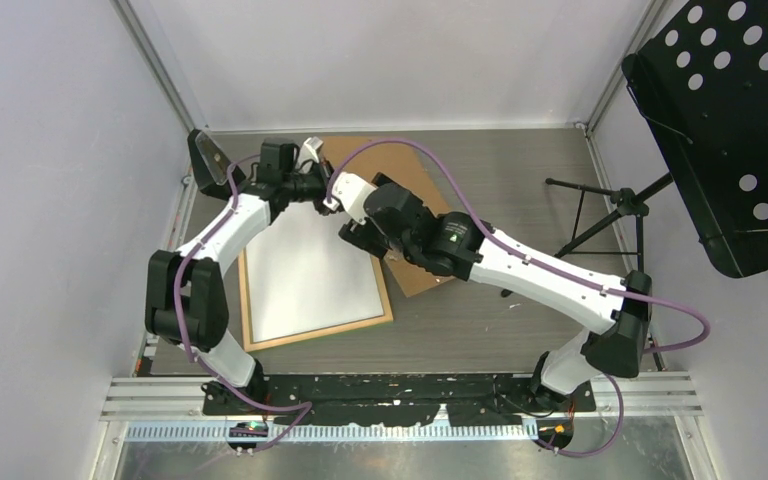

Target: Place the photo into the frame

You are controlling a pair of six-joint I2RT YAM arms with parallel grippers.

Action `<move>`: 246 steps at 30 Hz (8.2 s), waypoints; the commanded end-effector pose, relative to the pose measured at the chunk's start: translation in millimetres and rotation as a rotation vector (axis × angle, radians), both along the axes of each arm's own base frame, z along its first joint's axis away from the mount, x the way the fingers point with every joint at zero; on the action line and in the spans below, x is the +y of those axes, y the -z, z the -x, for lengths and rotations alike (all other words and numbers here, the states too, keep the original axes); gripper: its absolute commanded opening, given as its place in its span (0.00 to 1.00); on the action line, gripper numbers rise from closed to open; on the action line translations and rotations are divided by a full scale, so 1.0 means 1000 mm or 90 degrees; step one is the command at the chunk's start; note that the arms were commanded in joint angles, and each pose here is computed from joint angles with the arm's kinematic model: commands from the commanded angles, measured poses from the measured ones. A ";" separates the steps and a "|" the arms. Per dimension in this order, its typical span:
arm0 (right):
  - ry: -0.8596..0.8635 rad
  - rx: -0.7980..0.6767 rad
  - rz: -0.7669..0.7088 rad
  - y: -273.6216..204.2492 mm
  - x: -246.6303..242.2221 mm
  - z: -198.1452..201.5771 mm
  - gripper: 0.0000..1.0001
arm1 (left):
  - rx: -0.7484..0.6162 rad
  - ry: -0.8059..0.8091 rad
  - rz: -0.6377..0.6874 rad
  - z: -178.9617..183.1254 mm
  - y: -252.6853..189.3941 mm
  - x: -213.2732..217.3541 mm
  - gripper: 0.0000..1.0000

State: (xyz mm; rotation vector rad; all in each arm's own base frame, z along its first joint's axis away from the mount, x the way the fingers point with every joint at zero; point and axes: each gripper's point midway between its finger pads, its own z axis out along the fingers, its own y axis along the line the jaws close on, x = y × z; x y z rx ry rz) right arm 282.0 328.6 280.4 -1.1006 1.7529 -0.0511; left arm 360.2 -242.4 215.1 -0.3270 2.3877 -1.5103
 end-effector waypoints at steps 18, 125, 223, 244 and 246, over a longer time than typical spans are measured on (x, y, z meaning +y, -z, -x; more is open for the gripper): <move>0.088 0.146 -0.349 -0.038 -0.090 -0.048 0.81 | -0.269 0.164 0.110 0.057 -0.083 0.027 0.00; -0.309 0.465 -0.586 0.073 -0.004 -0.051 0.47 | -0.275 0.082 0.053 0.114 -0.053 0.177 0.00; -0.421 0.447 -0.633 -0.035 -0.024 0.049 0.05 | -0.349 0.250 -0.095 0.071 -0.017 0.165 0.26; -0.296 0.453 -0.638 -0.018 -0.032 0.018 0.06 | -0.357 0.184 -0.149 0.068 -0.040 0.205 0.94; -0.283 0.452 -0.638 -0.017 -0.032 0.014 0.05 | -0.358 0.179 -0.152 0.072 -0.044 0.209 0.95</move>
